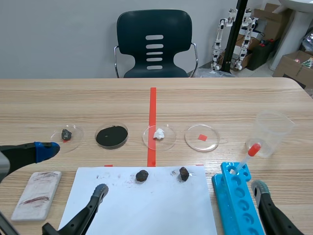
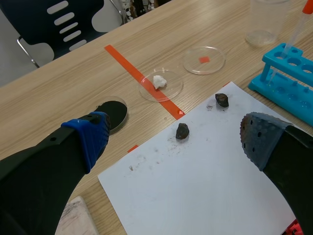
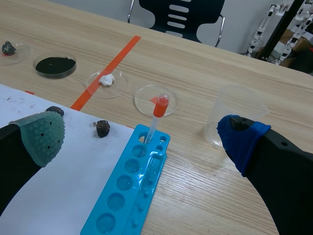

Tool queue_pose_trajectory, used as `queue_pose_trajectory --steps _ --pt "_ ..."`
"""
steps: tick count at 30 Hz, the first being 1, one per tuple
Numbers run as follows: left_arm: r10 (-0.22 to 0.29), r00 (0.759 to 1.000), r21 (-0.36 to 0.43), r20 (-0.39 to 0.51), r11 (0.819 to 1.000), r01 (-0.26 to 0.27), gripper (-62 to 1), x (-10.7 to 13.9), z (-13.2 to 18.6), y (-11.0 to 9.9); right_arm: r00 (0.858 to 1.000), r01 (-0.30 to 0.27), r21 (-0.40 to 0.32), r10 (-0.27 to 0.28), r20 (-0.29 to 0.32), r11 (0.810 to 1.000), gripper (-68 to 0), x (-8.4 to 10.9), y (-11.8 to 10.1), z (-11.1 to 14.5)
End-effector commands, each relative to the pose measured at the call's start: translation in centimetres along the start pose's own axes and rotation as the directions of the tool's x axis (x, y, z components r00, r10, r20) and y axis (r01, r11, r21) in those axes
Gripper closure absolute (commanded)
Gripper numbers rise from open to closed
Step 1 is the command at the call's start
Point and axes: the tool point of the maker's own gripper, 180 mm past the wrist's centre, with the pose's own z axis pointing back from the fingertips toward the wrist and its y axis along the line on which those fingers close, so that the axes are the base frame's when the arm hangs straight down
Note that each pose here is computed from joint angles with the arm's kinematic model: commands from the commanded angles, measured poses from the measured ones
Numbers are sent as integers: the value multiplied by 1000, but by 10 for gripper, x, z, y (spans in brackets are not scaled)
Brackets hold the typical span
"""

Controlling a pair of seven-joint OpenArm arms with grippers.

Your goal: Pick up the middle mineral with the left hand

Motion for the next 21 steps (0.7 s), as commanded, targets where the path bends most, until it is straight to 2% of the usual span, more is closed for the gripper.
queue_pose_trajectory --steps 1,21 --pt "-1 1000 2 20 1000 1 -555 5 0 1 999 -2 -10 2 36 1000 -679 9 -3 -3" --pt "-3 1000 -4 17 1000 3 -555 4 0 1 999 -2 -10 2 36 1000 -679 9 -3 -3"
